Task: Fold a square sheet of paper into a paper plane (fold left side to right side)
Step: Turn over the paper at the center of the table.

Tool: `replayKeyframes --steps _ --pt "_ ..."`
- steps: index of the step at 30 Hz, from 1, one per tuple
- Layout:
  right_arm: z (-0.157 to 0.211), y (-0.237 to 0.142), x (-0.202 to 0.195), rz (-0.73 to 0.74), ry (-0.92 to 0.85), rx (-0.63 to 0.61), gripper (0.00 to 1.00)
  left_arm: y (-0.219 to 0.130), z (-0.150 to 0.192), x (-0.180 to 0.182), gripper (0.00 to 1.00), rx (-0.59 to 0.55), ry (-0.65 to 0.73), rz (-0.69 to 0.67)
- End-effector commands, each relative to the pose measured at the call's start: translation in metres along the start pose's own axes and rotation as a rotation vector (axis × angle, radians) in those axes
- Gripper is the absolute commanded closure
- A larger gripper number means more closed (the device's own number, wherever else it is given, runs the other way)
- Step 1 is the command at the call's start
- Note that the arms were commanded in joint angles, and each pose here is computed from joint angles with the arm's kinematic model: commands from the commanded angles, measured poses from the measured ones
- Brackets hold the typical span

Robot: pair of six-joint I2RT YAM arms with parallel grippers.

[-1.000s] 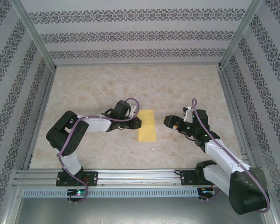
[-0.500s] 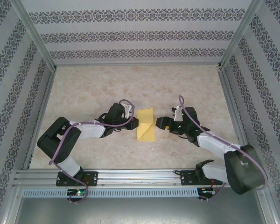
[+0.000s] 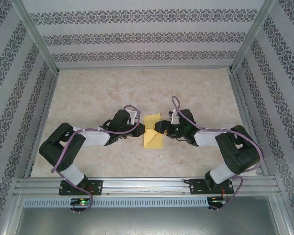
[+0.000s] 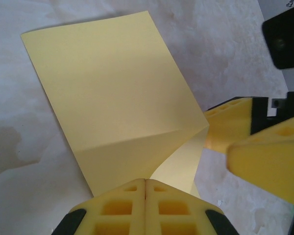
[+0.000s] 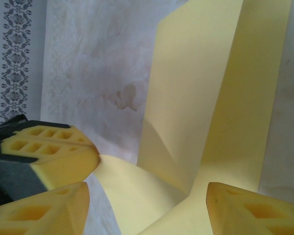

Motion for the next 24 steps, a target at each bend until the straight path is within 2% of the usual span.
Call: replayKeyframes --steps 1,14,18,24 --pt "-0.011 0.010 0.013 -0.057 -0.030 -0.027 0.40 -0.003 -0.010 -0.004 0.98 -0.052 0.004 0.022" --pt "-0.002 0.030 0.009 -0.081 -0.014 0.012 0.63 0.002 -0.008 0.002 0.97 -0.045 -0.015 0.006" --pt "-0.002 0.030 0.011 -0.091 -0.021 0.008 0.75 -0.002 -0.011 0.000 0.91 -0.059 -0.012 0.002" --pt "-0.008 0.022 0.023 -0.121 -0.074 -0.019 0.93 -0.020 -0.021 -0.007 0.77 -0.102 0.017 -0.020"
Point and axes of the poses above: each hand's point on the last joint's axis, 136 mm out from that joint toward the fingers, its own y axis out along the fingers, its own x axis along the line the jaws close on, z = x × y, the point moved 4 cm from there along -y, back along the fingers, and after that the axes turned 6 degrees about -y, right-handed, at the moved point
